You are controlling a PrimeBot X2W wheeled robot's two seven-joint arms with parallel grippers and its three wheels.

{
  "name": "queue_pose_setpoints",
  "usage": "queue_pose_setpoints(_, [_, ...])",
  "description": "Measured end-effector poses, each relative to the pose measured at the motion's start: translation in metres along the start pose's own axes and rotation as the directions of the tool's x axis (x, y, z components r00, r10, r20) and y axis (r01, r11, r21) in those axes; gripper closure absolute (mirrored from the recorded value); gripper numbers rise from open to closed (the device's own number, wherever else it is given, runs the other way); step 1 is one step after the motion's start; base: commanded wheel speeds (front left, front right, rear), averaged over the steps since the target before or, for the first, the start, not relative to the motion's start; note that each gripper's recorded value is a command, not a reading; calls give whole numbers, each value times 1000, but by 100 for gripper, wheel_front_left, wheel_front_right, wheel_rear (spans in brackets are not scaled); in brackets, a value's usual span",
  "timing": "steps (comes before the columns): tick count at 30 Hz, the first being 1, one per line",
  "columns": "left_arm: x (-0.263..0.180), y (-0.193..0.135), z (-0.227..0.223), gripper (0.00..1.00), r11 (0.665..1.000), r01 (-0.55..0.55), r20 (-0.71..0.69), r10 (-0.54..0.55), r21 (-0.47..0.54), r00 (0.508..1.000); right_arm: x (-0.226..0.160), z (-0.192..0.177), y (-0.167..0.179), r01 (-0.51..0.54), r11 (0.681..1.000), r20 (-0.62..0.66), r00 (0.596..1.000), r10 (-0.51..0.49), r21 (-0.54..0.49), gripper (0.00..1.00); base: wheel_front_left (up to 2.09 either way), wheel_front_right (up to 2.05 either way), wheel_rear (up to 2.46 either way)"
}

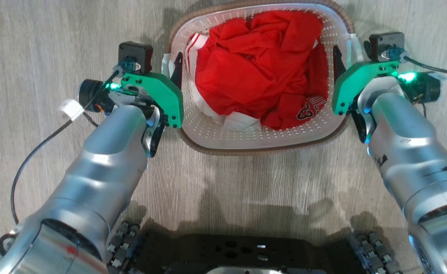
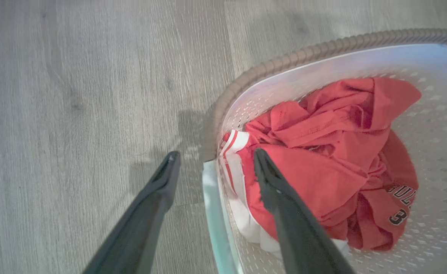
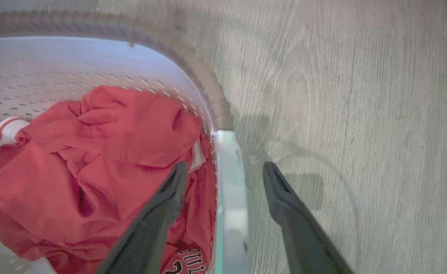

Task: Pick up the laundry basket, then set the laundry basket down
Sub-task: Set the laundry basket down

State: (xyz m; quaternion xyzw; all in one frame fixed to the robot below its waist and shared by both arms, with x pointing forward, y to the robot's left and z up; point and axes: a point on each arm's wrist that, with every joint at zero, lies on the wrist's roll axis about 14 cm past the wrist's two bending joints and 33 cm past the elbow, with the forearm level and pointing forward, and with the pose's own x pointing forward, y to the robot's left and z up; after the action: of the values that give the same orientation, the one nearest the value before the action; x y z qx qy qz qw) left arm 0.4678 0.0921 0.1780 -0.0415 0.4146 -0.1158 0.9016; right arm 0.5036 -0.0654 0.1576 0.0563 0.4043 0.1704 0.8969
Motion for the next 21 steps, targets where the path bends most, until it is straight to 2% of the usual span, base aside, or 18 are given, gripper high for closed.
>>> queue_pose_setpoints(5, [-6,-1,22,0,1000,-11,63,12,-11,998,-4,33,2,-1,1000,85,996,3,-24,0,0,0,0])
queue_pose_setpoints(11, [-19,-3,45,0,999,-19,146,25,-44,989,-18,55,3,9,999,158,987,-3,-42,0,0,0,0])
queue_pose_setpoints(18, [-52,-4,84,0,996,-25,307,49,-83,951,-50,90,6,29,998,283,959,-12,-56,0,0,0,0])
queue_pose_setpoints(21, [-79,-1,92,0,995,-37,369,68,-92,927,-74,106,10,37,998,347,938,-15,-57,0,0,0,0])
